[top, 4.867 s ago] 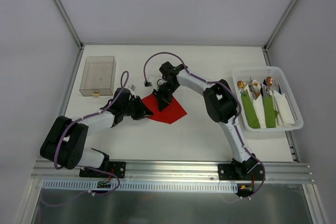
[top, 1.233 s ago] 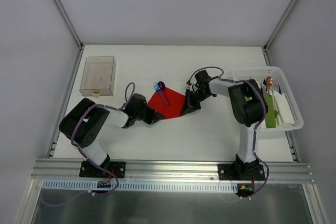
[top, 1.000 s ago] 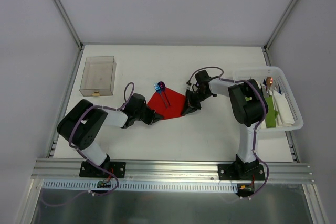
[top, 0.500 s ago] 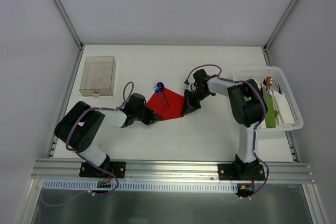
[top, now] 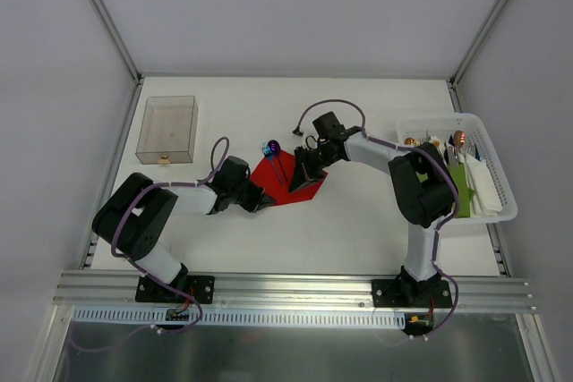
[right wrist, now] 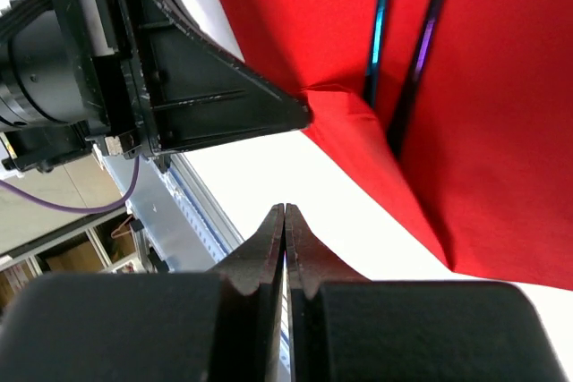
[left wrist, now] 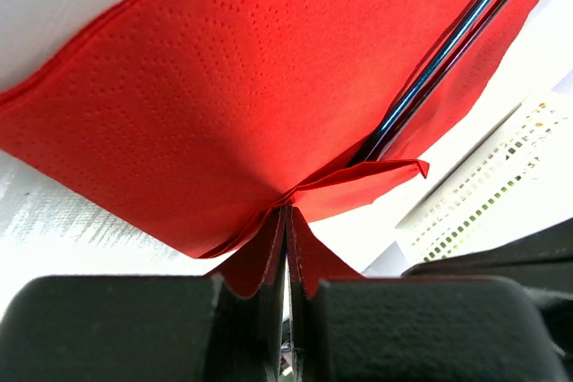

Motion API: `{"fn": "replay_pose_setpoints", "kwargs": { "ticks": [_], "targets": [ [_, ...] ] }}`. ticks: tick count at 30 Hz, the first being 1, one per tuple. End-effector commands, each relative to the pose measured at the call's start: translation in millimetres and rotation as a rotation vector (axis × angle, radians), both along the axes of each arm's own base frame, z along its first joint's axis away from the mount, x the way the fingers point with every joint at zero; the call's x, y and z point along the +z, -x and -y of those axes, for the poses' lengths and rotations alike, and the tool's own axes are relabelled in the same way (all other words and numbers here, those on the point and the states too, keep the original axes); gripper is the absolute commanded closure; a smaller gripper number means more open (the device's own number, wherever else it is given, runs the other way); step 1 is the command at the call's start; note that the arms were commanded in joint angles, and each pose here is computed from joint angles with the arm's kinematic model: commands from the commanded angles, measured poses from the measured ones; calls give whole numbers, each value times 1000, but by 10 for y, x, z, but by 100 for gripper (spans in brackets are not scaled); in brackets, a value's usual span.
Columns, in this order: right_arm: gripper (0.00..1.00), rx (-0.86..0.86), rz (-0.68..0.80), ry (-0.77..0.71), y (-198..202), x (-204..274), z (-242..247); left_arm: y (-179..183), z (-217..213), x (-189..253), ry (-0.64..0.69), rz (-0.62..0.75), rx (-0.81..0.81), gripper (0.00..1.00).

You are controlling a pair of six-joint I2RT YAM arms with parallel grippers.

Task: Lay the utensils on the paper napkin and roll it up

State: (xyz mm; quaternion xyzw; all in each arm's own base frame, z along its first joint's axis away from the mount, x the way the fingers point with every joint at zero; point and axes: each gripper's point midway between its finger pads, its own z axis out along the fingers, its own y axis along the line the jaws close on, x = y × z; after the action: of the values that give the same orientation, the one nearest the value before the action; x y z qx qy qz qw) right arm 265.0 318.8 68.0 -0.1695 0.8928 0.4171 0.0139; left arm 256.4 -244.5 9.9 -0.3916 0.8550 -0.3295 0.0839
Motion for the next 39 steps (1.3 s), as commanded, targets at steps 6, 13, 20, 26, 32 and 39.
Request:
{"fn": "replay_pose_setpoints", "kwargs": {
  "ticks": [6,13,20,26,32,39],
  "targets": [
    [98,-18,-24,36,34,-156,56,222,-285,-339,-163,-96,-21,100],
    [100,-64,-37,143,-84,-423,179,175,-234,-266,-158,-58,-75,100],
    [100,-78,-64,209,-94,-550,247,61,-143,-80,-153,39,-161,100],
    [100,-88,-78,229,-92,-602,265,-137,35,363,-132,240,-305,97],
    [100,-98,-96,236,-82,-628,257,-160,263,556,-87,302,-400,92],
    [100,-105,-106,236,-93,-624,250,-158,439,482,-72,278,-442,92]
  ]
}}
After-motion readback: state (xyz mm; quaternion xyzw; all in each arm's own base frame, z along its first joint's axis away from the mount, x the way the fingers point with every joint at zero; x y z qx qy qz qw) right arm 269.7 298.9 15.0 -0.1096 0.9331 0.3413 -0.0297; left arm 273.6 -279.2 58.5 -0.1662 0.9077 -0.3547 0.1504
